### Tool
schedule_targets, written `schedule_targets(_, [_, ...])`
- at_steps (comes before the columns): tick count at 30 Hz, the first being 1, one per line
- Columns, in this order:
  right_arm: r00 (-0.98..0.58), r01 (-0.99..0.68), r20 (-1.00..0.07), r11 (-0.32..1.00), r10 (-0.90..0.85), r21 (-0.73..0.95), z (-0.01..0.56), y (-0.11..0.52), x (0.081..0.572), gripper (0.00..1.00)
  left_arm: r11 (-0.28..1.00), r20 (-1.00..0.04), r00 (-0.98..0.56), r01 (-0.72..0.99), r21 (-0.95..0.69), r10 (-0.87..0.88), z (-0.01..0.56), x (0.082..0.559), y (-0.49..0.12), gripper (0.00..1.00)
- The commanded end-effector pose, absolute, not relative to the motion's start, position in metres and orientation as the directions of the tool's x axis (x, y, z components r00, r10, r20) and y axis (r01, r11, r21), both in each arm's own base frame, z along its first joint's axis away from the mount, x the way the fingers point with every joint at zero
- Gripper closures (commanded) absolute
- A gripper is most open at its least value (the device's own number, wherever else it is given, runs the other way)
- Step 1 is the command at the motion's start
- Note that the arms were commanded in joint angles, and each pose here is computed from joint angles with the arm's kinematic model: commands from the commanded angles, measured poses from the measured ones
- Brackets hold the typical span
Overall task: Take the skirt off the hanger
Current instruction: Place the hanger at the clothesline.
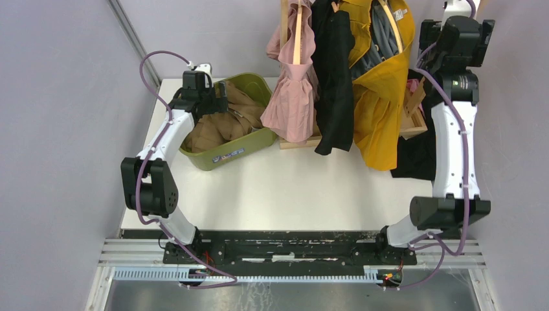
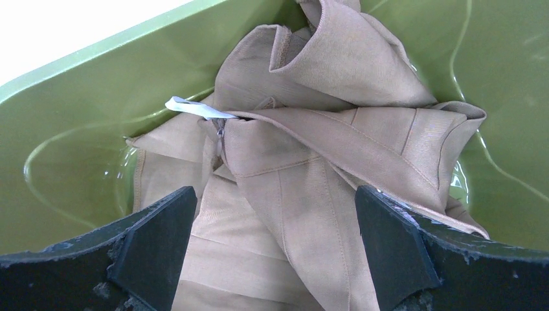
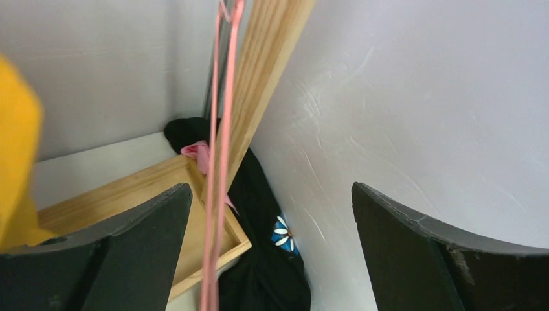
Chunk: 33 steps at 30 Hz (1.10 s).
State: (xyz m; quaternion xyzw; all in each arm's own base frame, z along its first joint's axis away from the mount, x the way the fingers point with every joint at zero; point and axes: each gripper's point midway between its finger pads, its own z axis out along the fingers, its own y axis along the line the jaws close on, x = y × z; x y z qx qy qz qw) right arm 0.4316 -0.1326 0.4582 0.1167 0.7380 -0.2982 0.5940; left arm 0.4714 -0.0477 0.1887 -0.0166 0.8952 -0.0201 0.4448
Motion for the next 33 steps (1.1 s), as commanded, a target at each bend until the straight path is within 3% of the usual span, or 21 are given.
schedule_targets(1, [-0.158, 0.441, -0.961, 0.854, -0.229, -0.276, 0.493, -0.098, 0.399, 0.0, 1.0, -0.845, -0.535, 0.006, 0.003, 0.006, 0.22, 0.474, -0.039, 0.01])
schedule_targets(10, [-0.108, 0.216, -0.945, 0.92, -0.31, -0.327, 0.501, -0.033, 0.371, 0.0, 0.997, -0.854, -0.514, 0.053, 0.06, 0.079, 0.245, 0.48, -0.039, 0.01])
schedule_targets(18, [-0.074, 0.055, -0.946, 0.946, -0.317, -0.321, 0.496, 0.008, 0.378, 0.0, 0.993, -0.861, -0.495, 0.062, 0.1, 0.118, 0.274, 0.483, -0.036, 0.01])
schedule_targets(33, [-0.008, 0.063, -0.966, 0.964, -0.257, -0.257, 0.513, 0.024, 0.445, 0.0, 0.989, -0.845, -0.517, 0.126, 0.081, 0.135, 0.262, 0.462, -0.046, 0.01])
